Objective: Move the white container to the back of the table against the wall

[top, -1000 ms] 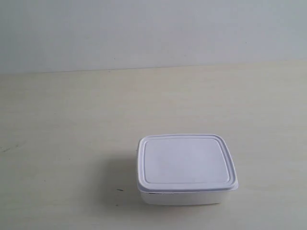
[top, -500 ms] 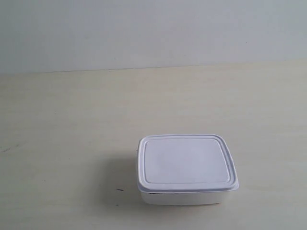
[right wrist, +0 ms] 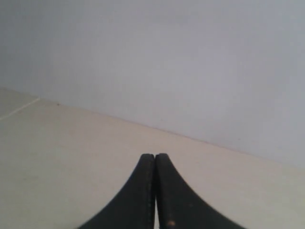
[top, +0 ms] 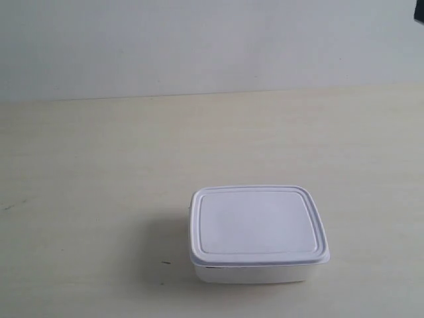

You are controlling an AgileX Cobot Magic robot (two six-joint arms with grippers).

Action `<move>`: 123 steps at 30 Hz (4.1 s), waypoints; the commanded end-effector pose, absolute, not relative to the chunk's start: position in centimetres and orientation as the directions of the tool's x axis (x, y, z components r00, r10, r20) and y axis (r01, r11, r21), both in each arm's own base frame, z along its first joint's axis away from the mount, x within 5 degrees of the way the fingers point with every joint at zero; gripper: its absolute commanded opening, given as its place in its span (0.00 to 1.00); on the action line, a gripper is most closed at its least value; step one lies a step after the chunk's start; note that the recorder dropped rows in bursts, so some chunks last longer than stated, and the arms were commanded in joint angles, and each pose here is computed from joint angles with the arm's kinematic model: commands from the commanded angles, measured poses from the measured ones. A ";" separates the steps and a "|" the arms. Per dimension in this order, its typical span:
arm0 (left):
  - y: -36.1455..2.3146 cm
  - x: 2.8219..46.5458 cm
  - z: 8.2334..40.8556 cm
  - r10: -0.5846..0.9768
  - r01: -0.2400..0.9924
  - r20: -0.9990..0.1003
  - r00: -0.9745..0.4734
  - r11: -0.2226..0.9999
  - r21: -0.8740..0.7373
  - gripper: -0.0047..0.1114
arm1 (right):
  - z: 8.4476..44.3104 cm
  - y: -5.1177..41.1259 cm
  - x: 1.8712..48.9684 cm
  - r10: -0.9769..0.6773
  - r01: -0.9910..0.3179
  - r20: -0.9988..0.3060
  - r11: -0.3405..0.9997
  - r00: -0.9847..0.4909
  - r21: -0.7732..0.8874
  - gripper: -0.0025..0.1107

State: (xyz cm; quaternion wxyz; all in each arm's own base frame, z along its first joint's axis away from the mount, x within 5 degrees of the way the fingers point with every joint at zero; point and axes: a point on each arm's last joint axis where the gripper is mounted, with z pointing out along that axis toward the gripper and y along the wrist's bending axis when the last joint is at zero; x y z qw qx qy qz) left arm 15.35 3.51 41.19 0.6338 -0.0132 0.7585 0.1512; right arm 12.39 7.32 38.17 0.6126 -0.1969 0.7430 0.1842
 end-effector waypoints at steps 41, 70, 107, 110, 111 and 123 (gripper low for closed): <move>1.4 16.4 45.1 -0.116 -0.099 -0.992 -0.040 0.989 -0.112 0.04 | 42.5 8.0 12.8 0.098 -0.534 -0.979 0.827 -0.176 0.179 0.02; -20.7 17.4 25.8 0.495 0.635 -0.400 -0.771 0.649 -0.420 0.04 | 26.1 10.8 11.5 -0.678 -0.759 -0.391 0.646 -0.622 0.088 0.02; -23.9 22.4 14.7 0.316 0.402 -0.269 -0.910 0.834 -0.379 0.04 | 15.0 13.8 16.8 0.018 -0.045 -0.235 0.965 -0.972 0.260 0.02; -24.0 22.4 14.1 0.301 0.379 -0.248 -0.921 0.841 -0.387 0.04 | 14.2 13.9 16.8 0.013 -0.037 -0.204 0.971 -0.979 0.237 0.02; -24.0 22.5 14.0 0.296 0.375 -0.248 -0.922 0.842 -0.387 0.04 | 14.0 13.9 16.9 0.014 -0.036 -0.206 0.971 -0.978 0.236 0.02; -24.4 23.6 14.0 0.150 0.282 -0.319 -0.936 0.862 -0.421 0.04 | 12.9 14.6 18.3 0.059 -0.023 -0.284 0.961 -0.957 0.276 0.02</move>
